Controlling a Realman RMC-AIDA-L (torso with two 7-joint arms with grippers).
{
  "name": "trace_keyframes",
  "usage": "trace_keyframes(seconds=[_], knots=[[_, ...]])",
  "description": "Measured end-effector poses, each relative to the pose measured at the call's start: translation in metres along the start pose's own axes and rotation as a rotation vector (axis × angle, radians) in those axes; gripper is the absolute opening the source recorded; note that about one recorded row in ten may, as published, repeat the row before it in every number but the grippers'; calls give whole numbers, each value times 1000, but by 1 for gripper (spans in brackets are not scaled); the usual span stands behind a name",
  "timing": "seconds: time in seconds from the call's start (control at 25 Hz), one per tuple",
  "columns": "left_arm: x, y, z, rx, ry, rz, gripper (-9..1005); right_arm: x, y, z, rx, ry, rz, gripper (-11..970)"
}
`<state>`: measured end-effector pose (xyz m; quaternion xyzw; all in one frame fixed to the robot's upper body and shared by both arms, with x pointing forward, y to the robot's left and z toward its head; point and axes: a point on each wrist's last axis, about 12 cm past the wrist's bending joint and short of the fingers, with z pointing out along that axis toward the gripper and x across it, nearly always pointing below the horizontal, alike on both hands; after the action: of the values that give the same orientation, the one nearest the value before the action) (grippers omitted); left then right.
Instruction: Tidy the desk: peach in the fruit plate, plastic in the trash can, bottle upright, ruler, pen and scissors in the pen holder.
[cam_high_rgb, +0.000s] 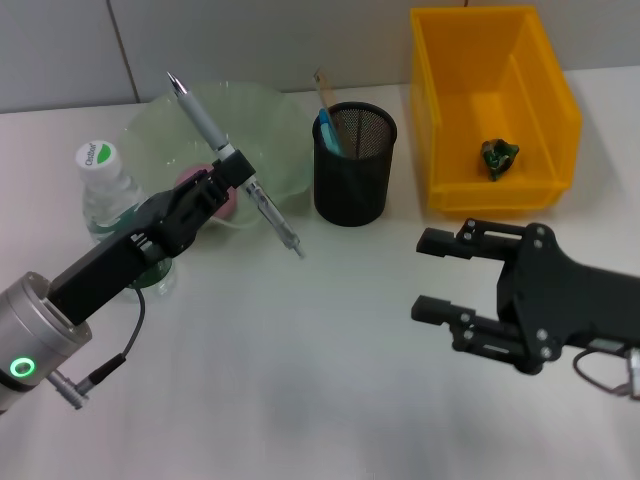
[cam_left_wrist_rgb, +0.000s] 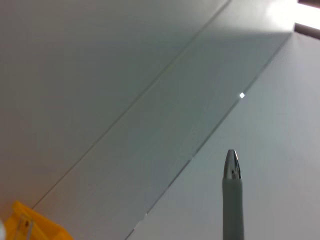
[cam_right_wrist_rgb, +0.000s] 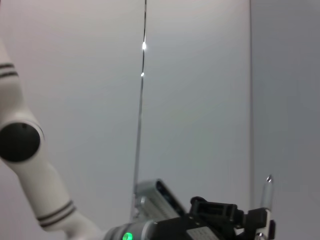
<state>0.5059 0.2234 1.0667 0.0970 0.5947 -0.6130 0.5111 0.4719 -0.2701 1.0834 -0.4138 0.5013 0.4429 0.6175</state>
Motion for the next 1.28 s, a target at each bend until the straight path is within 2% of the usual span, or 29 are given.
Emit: trace_keyframes(seconds=[0.12,0.24,0.32,0.52,0.76,0.92,1.08,1.28], knots=[[2,0,0,-10,-12,-22,164,16,12,2,76,-30,-122,544],[3,1,-1,-28,-40,-48,166,22,16,5,129,-47,-171,544],[4,1,-3,-36,-64,-56,166,31,22,9,225,-65,-246,544],[7,-1,-3,-43,-82,-88,168,39,30,20,293,-86,-274,543],[10,-1,-4,-67,-121,-147,171,49,33,37,309,-55,-258,542],[13,-2,-6,-80,-146,-181,172,55,36,52,344,-30,-298,542],[18,-5,-5,-86,-173,-210,174,55,37,57,377,-36,-306,541],[25,-10,-1,-74,-181,-224,176,57,36,68,339,-21,-296,541]])
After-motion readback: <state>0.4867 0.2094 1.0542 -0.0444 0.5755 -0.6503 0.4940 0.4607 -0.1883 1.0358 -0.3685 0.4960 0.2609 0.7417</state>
